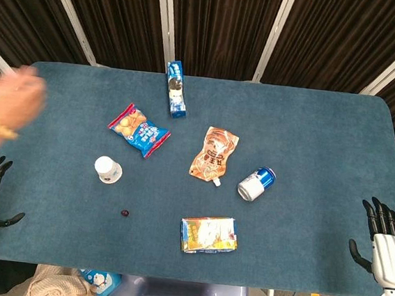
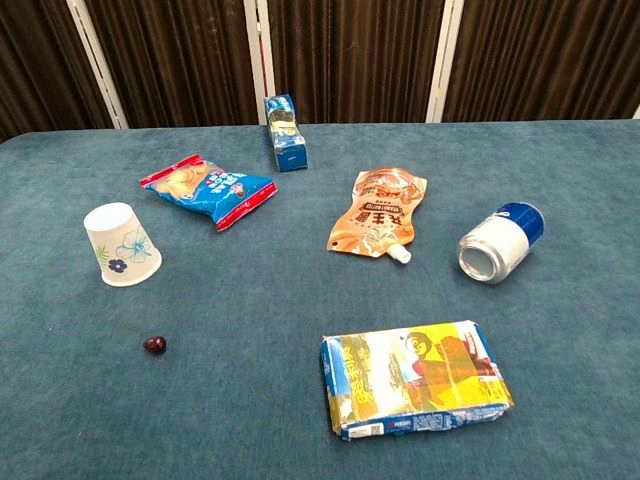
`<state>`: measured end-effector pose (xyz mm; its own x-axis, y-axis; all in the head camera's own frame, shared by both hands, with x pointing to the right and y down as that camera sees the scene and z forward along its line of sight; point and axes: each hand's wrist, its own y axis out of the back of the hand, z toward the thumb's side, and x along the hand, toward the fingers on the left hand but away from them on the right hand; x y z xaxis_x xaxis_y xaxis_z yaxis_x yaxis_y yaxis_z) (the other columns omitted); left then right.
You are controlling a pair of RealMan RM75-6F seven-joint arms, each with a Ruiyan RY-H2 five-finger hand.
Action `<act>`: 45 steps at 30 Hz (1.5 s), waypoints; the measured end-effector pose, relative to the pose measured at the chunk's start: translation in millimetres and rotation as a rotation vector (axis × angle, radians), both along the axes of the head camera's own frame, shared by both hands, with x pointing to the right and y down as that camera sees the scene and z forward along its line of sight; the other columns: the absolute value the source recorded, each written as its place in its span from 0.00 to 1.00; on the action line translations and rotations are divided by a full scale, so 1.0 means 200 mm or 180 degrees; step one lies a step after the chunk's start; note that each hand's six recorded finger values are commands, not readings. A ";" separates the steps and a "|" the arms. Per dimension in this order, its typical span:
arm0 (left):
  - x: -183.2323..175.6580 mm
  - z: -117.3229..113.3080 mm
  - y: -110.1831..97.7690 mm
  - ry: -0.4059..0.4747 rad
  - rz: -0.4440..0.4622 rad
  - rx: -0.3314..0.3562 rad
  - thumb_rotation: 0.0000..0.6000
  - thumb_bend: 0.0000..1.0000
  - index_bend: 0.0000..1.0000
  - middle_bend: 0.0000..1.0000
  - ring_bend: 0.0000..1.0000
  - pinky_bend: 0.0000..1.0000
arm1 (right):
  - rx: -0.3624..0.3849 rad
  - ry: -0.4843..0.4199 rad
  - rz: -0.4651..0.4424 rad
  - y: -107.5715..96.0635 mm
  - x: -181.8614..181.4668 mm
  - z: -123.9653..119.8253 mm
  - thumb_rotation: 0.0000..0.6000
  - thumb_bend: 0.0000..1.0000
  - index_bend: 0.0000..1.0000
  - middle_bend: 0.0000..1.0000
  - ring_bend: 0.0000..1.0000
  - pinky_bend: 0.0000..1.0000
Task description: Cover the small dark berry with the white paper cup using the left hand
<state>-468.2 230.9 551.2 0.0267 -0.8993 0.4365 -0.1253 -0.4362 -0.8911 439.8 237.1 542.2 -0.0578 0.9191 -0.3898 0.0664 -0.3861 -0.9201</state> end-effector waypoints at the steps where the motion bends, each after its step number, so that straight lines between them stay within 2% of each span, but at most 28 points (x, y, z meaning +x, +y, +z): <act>1: 0.00 0.00 0.00 0.0000 0.0000 0.0000 1.00 0.07 0.00 0.00 0.00 0.00 | 0.0000 -0.0001 0.0000 0.00 0.00 0.00 1.00 0.38 0.00 0.00 0.00 0.08; 14: 0.00 0.01 0.00 -0.0003 0.0014 -0.0024 1.00 0.07 0.00 0.00 0.00 0.00 | 0.0002 -0.0011 0.0000 0.00 0.00 0.00 1.00 0.38 0.00 0.00 0.00 0.08; 20: 0.03 0.04 -0.06 -0.0026 0.0110 -0.0051 1.00 0.08 0.00 0.00 0.00 0.00 | -0.0016 -0.0029 0.0031 -0.01 -0.01 0.01 1.00 0.38 0.00 0.00 0.00 0.08; 22: 0.05 0.06 -0.10 -0.0036 0.0157 -0.0092 1.00 0.08 0.00 0.00 0.00 0.01 | -0.0023 -0.0037 0.0027 -0.01 -0.01 0.01 1.00 0.38 0.00 0.00 0.00 0.08; 26: 0.11 0.11 -0.20 -0.0121 0.0286 -0.0137 1.00 0.12 0.00 0.01 0.01 0.11 | -0.0032 -0.0048 0.0028 -0.01 -0.01 0.02 1.00 0.38 0.00 0.00 0.00 0.08; 32: 0.24 0.21 -0.36 -0.0192 0.0381 -0.0206 1.00 0.16 0.05 0.16 0.14 0.26 | -0.0005 -0.0080 0.0059 -0.01 0.00 0.00 1.00 0.38 0.00 0.00 0.00 0.08; 37: 0.38 0.30 -0.48 -0.0243 0.0441 -0.0241 1.00 0.17 0.07 0.19 0.17 0.28 | -0.0030 -0.0077 0.0042 -0.01 -0.01 0.01 1.00 0.38 0.00 0.00 0.00 0.08; 45: 0.57 0.43 -0.57 -0.0324 0.0538 -0.0361 1.00 0.18 0.10 0.21 0.18 0.28 | -0.0025 -0.0103 0.0092 -0.01 0.01 0.00 1.00 0.38 0.00 0.00 0.00 0.08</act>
